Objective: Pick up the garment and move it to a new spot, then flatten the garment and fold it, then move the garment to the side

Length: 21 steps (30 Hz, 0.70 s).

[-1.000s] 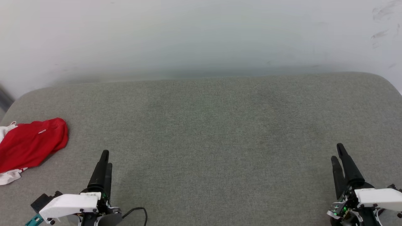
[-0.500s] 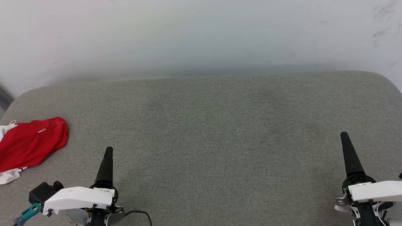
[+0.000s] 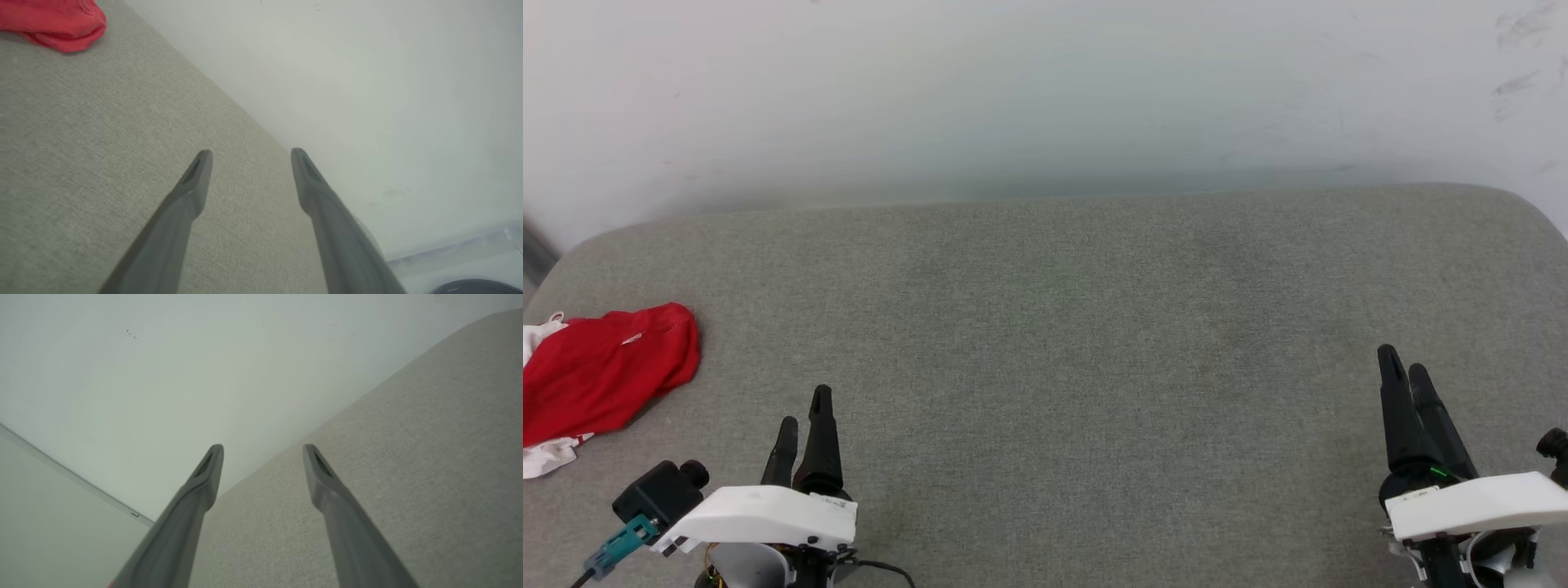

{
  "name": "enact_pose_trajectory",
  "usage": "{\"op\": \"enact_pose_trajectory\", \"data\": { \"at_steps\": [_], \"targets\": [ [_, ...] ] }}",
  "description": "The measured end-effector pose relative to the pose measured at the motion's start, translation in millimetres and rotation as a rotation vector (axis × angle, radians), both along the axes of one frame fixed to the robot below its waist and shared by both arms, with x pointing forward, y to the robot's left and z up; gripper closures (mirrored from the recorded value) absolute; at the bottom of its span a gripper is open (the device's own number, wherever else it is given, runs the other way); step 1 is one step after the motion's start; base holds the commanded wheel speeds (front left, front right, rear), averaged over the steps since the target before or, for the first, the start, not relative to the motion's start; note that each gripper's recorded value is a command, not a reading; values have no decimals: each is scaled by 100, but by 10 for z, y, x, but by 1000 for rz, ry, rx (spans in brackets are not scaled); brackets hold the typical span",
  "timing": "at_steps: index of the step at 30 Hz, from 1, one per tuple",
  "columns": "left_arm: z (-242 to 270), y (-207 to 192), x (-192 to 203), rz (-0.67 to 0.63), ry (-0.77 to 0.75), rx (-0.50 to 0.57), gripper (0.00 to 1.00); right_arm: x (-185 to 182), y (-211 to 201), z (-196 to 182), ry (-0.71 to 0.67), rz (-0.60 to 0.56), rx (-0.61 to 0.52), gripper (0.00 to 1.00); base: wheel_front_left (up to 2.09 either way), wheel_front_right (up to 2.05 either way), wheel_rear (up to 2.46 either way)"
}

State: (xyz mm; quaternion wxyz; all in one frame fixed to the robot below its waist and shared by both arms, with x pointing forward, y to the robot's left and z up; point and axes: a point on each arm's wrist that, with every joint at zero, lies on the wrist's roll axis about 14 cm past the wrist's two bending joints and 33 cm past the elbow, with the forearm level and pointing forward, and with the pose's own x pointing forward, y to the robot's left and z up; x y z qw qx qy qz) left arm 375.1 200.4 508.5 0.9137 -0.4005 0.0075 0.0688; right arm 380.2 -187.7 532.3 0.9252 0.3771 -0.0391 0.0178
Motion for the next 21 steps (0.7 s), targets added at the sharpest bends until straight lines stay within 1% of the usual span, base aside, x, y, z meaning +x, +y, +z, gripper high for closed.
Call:
{"op": "enact_pose_trajectory", "data": {
  "at_steps": [12,21],
  "targets": [
    [52,-22,-54,9,-5,196,0,-48,13,-24,-6,-11,-182,0,0,0,0],
    [52,-51,-108,8,-3,332,0,-81,37,-46,-11,-12,-294,0,0,0,0]
  ]
}}
